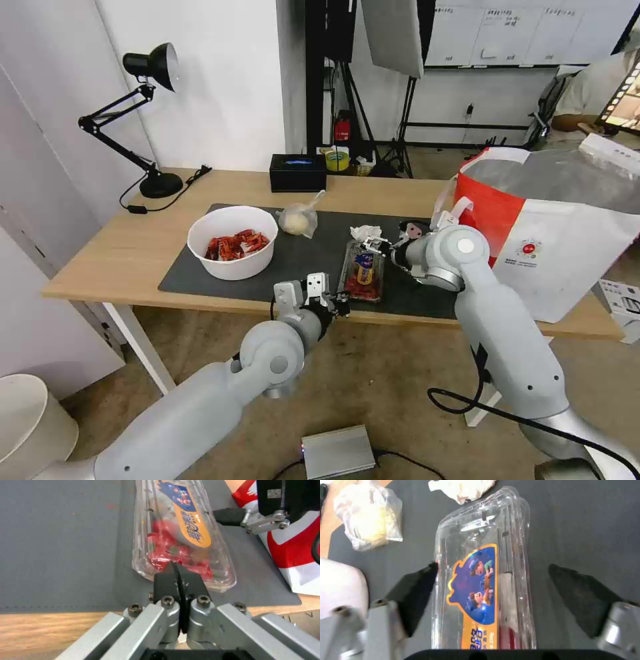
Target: Pick up the trash from the table and place it into the takeout bag.
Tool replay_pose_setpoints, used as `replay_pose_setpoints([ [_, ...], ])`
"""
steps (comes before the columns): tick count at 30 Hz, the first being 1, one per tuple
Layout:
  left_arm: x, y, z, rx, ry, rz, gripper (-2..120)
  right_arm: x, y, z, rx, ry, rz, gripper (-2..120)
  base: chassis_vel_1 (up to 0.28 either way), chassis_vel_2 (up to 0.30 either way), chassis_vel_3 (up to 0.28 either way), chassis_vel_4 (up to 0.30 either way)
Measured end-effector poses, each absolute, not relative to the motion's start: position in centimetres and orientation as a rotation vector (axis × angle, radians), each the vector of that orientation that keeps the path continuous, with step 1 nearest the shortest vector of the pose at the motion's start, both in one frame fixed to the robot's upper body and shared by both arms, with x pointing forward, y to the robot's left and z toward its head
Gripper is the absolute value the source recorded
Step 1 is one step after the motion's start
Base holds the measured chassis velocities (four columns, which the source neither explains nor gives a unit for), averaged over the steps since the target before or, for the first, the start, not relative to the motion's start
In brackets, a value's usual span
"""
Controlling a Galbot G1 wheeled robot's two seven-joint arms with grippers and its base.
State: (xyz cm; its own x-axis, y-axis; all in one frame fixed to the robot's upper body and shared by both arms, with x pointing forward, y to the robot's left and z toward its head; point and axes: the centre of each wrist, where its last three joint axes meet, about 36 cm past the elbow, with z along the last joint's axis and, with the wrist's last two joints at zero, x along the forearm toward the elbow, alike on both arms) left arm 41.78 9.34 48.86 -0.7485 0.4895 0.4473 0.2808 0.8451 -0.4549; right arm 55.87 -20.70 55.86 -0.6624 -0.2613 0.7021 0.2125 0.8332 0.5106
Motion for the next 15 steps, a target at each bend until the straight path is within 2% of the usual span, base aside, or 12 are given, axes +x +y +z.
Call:
replay_pose_setpoints([
  [2, 41.76, 9.34, 48.89, -0.562, -2.452, 0.489, 0, 56.02, -20.63, 55.77, 0.035, -2.17, -0.729, 76, 0.0, 0.0, 0.0, 0.0],
  [8, 41.69, 9.35, 48.96, -0.564, -2.453, 0.49, 0, 56.24, -20.51, 55.5, 0.024, -2.157, -0.727, 81, 0.0, 0.0, 0.0, 0.0],
  [11, 41.65, 9.37, 49.05, -0.565, -2.455, 0.492, 0, 56.35, -20.56, 55.3, 0.022, -2.149, -0.728, 88, 0.0, 0.0, 0.0, 0.0],
  [15, 41.64, 9.44, 49.11, -0.563, -2.457, 0.492, 0, 56.36, -20.53, 54.99, 0.02, -2.14, -0.73, 86, 0.0, 0.0, 0.0, 0.0],
])
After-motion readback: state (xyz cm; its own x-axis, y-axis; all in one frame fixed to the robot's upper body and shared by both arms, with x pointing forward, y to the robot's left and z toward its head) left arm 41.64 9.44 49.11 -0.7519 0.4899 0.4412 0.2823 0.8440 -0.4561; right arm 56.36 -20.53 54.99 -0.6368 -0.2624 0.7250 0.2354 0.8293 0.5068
